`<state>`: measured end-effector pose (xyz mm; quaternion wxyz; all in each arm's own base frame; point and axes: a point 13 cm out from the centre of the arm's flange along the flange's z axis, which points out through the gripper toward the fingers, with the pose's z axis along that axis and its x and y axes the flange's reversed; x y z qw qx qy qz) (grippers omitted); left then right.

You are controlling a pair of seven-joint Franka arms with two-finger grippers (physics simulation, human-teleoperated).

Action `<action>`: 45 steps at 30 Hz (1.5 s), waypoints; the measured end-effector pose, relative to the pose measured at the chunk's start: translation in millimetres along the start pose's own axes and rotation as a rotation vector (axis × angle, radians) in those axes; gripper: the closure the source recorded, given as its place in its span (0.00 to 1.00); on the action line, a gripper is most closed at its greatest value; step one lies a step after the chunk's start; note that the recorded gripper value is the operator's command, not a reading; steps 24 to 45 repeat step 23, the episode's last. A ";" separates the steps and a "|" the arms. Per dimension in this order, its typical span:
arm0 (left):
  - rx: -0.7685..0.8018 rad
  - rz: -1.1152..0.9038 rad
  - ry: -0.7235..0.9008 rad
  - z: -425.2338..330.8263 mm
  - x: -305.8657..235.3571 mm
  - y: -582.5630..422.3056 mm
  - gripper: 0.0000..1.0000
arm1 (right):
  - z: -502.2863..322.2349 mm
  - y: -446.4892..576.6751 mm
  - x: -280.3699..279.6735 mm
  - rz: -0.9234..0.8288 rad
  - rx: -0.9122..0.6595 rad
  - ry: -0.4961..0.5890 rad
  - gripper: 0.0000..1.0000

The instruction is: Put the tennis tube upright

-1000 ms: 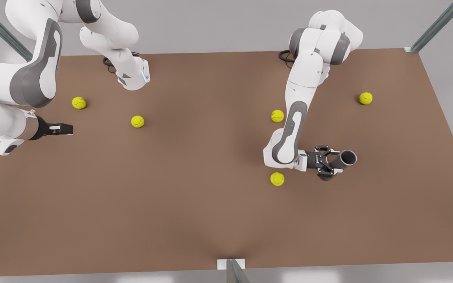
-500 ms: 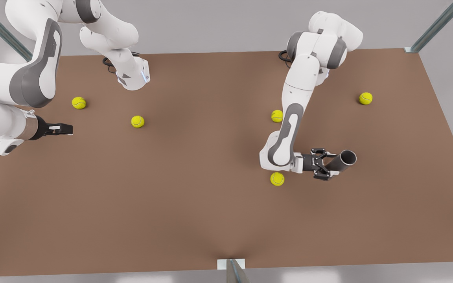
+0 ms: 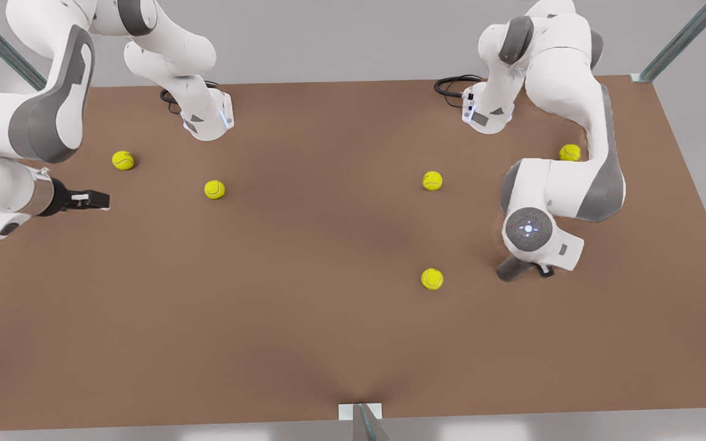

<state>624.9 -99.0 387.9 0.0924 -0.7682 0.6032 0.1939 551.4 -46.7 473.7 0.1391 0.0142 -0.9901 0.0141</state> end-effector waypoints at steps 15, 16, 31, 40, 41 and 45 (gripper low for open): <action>0.178 1.053 0.286 -71.8 -51.9 53.8 0.00 | -15.8 -7.3 11.5 0.012 -0.002 -0.067 0.00; 0.187 1.099 0.284 -72.3 -51.8 53.9 0.00 | -13.7 -7.2 9.1 0.011 -0.002 -0.063 0.00; 0.233 1.361 0.265 -72.9 -51.2 53.6 0.00 | -11.3 -3.8 4.8 0.006 0.001 -0.059 0.00; 0.233 1.361 0.265 -72.9 -51.2 53.6 0.00 | -11.3 -3.8 4.8 0.006 0.001 -0.059 0.00; 0.233 1.361 0.265 -72.9 -51.2 53.6 0.00 | -11.3 -3.8 4.8 0.006 0.001 -0.059 0.00; 0.233 1.361 0.265 -72.9 -51.2 53.6 0.00 | -11.3 -3.8 4.8 0.006 0.001 -0.059 0.00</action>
